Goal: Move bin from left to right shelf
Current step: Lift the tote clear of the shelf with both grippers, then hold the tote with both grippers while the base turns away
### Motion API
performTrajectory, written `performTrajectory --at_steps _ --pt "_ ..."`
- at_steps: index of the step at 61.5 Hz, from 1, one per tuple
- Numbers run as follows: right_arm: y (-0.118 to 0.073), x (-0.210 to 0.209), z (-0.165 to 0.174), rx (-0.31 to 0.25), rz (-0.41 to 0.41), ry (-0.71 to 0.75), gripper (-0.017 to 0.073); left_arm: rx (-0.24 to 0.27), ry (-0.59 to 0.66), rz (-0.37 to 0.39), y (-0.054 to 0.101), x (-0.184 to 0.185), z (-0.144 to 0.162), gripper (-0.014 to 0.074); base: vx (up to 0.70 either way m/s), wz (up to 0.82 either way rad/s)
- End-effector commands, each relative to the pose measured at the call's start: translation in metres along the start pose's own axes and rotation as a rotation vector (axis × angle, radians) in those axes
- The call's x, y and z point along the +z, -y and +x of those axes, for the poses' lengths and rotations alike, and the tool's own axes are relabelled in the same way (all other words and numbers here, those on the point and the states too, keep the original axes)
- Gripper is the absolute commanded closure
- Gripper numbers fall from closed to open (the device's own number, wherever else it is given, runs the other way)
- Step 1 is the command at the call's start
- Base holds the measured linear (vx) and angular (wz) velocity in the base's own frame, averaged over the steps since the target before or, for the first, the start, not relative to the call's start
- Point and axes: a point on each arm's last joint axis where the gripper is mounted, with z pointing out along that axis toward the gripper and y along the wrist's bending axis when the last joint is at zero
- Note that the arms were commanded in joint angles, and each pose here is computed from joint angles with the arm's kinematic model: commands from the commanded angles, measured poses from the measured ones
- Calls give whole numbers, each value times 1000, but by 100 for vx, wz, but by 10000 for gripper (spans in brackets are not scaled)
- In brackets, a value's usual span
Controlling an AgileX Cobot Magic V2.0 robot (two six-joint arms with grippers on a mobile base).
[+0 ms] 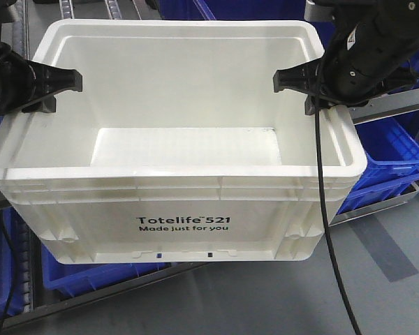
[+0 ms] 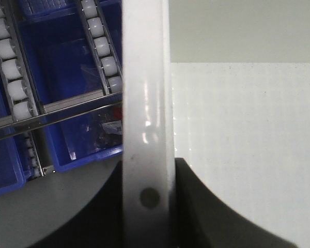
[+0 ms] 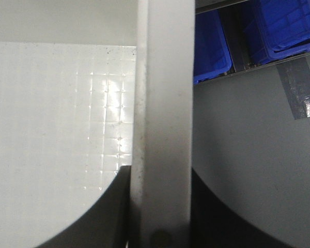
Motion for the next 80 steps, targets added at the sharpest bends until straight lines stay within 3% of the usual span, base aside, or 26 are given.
performTrajectory --at_steps 1,53,80 --pt "12 -33 -13 -15 36 171 551 11 197 2 -5 -34 -17 601 1 1" --pt "12 -33 -13 -16 36 174 551 11 197 2 -5 -34 -17 601 0 -1" --pt "12 -33 -13 -16 37 174 551 11 197 2 -5 -34 -17 601 -4 -28"
